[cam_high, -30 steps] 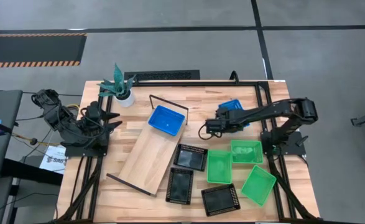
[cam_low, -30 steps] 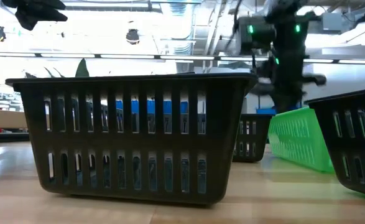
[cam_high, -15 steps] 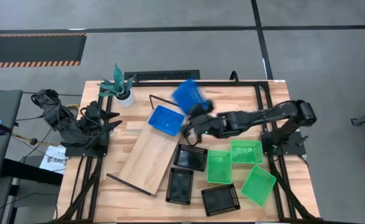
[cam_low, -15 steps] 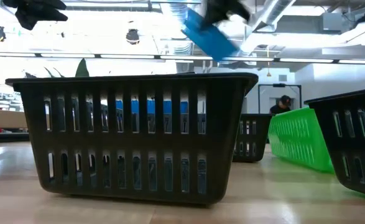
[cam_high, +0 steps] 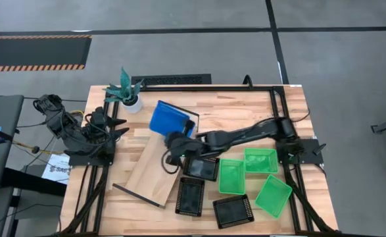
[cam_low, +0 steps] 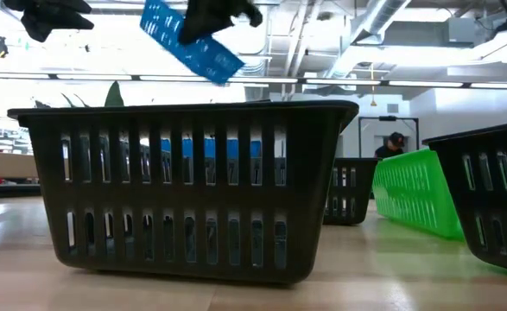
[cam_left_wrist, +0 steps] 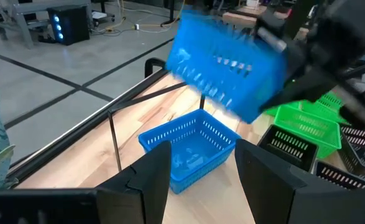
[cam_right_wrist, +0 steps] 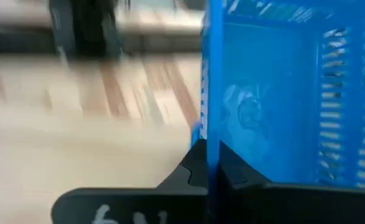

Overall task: Stack baskets on shelf by color
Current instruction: Stack the blue bin on top of the blue bins on the shelf

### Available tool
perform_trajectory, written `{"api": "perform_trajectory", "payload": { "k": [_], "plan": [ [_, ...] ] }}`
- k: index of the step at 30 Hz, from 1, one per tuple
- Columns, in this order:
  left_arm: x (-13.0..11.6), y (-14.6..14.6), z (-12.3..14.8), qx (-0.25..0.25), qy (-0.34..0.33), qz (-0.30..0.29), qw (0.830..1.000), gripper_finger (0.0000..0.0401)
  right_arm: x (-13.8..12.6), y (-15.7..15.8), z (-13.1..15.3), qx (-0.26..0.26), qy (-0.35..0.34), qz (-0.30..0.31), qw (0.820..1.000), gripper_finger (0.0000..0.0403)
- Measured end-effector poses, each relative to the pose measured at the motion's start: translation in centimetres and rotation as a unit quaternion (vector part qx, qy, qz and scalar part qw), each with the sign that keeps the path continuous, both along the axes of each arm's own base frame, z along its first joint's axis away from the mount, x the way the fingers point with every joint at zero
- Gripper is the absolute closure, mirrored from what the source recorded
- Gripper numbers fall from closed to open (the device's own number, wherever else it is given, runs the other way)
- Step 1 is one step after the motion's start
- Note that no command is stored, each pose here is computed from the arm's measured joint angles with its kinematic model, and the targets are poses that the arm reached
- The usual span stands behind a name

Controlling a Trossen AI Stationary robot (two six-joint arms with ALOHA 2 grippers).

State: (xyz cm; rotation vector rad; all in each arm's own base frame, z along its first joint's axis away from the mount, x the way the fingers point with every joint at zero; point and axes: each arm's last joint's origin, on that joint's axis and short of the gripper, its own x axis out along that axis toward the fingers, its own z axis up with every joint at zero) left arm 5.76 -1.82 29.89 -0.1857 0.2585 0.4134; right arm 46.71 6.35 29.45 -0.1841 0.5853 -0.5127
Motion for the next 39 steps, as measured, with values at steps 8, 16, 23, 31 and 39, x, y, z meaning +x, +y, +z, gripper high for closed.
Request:
{"api": "perform_trajectory", "payload": {
  "k": [8,16,23,31,39],
  "plan": [
    [-0.1,0.0,-0.2,0.002,0.015,-0.010,1.000,0.0232,1.3,-2.0,-1.8,0.030,0.086,0.017,0.996,0.0394],
    [-0.2,0.1,-0.4,0.001,0.022,-0.006,1.000,0.0232,0.9,-3.9,-2.4,0.072,0.118,0.004,0.990,0.0392],
    [-0.2,0.1,-0.4,-0.001,0.021,-0.005,1.000,0.0232,0.7,-4.4,-2.9,0.104,0.132,0.005,0.986,0.0394],
    [-0.2,0.1,-0.4,-0.004,0.020,-0.004,1.000,0.0232,0.4,-4.5,-3.2,0.118,0.146,-0.002,0.982,0.0390],
    [-0.2,0.1,-0.4,-0.006,0.020,-0.004,1.000,0.0232,0.3,-5.0,-3.3,0.134,0.146,-0.010,0.980,0.0386]
  ]
}}
